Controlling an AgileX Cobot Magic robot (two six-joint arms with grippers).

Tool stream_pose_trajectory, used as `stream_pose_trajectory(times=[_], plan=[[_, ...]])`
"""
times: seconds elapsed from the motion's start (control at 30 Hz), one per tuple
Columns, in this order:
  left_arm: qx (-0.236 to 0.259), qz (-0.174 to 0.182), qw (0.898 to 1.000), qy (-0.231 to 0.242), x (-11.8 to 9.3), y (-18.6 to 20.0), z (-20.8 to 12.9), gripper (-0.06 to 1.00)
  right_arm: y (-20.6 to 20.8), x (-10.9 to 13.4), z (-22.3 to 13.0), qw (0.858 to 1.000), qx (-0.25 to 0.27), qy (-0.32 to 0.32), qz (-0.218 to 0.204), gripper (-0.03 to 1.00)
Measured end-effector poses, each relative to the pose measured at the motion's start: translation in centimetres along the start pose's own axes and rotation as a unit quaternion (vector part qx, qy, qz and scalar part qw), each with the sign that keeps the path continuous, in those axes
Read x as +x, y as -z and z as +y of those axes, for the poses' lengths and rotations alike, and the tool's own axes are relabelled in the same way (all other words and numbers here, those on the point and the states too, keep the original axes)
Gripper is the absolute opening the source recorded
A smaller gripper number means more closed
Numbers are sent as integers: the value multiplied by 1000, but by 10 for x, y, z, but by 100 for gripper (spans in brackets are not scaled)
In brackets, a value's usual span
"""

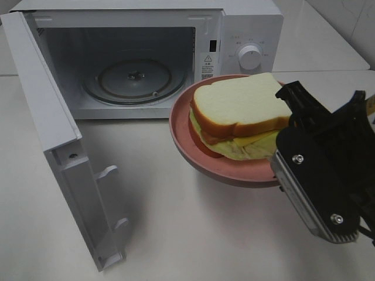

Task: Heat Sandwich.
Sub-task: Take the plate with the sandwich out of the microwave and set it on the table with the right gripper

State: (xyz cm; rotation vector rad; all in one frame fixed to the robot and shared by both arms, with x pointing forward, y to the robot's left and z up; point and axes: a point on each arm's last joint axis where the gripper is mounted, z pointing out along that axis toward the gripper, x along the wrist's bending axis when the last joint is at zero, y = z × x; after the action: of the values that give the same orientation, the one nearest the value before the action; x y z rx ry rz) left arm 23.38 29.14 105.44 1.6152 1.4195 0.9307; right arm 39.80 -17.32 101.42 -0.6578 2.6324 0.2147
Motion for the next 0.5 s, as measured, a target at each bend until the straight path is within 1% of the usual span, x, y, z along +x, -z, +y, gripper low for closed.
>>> stream_pose_trajectory(times=[0.2,0.27,0.5], plan=[[0,0,1000,0,0,0,0,99,7,12,-5,1000,12,-14,-1,5],[0,0,1000,0,0,0,0,99,12,18,-7,999,20,-28,-1,5],[0,0,1000,0,0,0,0,99,25,25,-13,997,43,-58,-5,5]])
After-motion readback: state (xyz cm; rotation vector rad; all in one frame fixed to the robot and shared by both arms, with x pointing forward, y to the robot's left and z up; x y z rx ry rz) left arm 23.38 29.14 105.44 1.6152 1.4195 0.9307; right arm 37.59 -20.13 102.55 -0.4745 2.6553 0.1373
